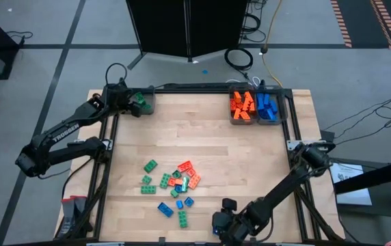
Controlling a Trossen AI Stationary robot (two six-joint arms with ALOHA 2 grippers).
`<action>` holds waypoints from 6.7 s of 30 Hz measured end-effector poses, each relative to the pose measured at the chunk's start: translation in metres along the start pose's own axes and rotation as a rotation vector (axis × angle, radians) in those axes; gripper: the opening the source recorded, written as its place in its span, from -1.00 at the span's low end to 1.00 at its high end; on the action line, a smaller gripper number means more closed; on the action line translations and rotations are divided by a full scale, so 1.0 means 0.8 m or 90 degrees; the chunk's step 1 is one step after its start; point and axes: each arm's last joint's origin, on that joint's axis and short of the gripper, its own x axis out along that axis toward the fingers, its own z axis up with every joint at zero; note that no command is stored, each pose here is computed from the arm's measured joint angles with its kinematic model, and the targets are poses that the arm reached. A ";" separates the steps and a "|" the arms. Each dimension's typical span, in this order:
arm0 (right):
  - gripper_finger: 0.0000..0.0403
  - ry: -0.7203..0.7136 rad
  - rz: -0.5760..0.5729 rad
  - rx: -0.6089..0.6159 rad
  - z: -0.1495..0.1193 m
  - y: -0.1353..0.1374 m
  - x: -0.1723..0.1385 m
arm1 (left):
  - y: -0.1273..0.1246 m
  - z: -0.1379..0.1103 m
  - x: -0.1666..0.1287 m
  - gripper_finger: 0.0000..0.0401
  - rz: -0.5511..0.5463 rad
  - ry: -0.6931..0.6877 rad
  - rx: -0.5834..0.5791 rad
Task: Sort blocks
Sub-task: Put the blue game piece into the right black bin, then put the orange game piece into the middle black bin
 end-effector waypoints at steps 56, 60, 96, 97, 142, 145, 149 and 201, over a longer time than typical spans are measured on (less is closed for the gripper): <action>-0.40 0.073 -0.169 0.027 -0.012 -0.038 0.017 | 0.000 0.000 0.000 0.38 0.000 0.000 -0.001; -0.40 0.081 -0.196 -0.012 0.005 -0.053 -0.005 | 0.000 0.000 0.000 0.38 0.000 0.000 -0.001; -0.40 -0.143 -0.575 0.216 0.141 -0.442 -0.314 | 0.000 0.000 0.000 0.38 0.000 0.000 -0.018; -0.40 -0.138 -0.577 0.236 0.135 -0.455 -0.318 | 0.000 0.000 0.000 0.38 -0.001 0.000 -0.017; 0.02 -0.135 -0.520 0.664 -0.016 -0.646 -0.249 | 0.004 0.001 0.000 0.38 0.075 -0.023 -0.050; -0.01 -0.140 -0.498 0.660 -0.011 -0.644 -0.254 | 0.004 0.001 0.000 0.38 0.075 -0.023 -0.050; -0.07 -0.209 -0.420 0.572 0.020 -0.633 -0.280 | 0.004 0.001 0.000 0.38 0.075 -0.023 -0.050; 0.31 -0.242 0.189 -0.540 0.167 -0.304 -0.037 | 0.005 0.000 0.000 0.38 0.076 -0.018 -0.050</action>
